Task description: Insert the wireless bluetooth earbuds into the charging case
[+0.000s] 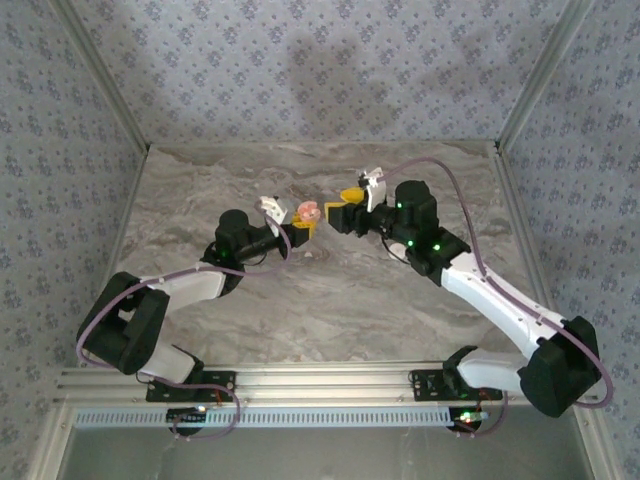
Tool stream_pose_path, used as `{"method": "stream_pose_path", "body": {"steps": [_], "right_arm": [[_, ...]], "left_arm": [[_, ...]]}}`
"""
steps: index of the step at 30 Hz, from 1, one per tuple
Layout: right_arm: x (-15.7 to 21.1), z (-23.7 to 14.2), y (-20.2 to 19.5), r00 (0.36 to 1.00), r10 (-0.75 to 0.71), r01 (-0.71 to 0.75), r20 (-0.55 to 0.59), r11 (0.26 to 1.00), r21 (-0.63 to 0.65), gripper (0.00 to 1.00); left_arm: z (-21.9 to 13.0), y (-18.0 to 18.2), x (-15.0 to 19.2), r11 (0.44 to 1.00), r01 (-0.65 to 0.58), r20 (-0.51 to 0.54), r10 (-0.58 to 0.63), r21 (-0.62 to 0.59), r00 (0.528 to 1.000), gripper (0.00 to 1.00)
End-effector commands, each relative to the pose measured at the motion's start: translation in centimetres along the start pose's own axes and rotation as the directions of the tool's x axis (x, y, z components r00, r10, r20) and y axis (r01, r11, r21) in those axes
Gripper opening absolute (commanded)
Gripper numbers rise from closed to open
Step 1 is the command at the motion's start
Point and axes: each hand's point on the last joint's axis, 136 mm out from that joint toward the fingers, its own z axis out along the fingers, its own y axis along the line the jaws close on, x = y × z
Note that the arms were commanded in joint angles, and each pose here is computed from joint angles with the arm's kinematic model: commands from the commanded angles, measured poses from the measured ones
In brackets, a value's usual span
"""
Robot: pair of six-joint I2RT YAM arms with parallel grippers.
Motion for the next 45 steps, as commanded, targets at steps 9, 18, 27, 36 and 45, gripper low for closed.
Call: {"method": "stream_pose_path", "body": {"steps": [9,18,27,36,45], "right_arm": [[0.0,-2.0,-0.4,0.993,-0.119,0.12,0.014,0.991,-0.056,0.6],[-0.1,-2.1,-0.6,0.97,-0.241,0.242,0.024,0.969,-0.057,0.63],[1.9,-1.8,0.8,0.882,-0.47,0.469,0.037,0.866,-0.175,0.59],[3.8,-0.5,3.9,0.788,-0.61,0.597,0.085,0.722,-0.35,0.45],[3.8,0.2,2.4,0.776,-0.63,0.611,0.044,0.731,-0.305,0.53]], "left_arm": [[-0.1,-0.8,-2.7,0.997,-0.067,0.048,0.065,0.039,0.997,0.03],[-0.3,-1.0,-2.9,0.996,-0.082,0.048,0.08,0.043,0.996,0.03],[-0.6,-1.8,-3.1,0.99,-0.123,0.049,0.119,0.072,0.992,0.03],[-0.8,-2.3,-2.8,0.984,-0.15,0.043,0.147,0.091,0.988,0.03],[-0.6,-3.2,-2.0,0.972,-0.189,0.003,0.19,0.138,0.982,0.03]]}}
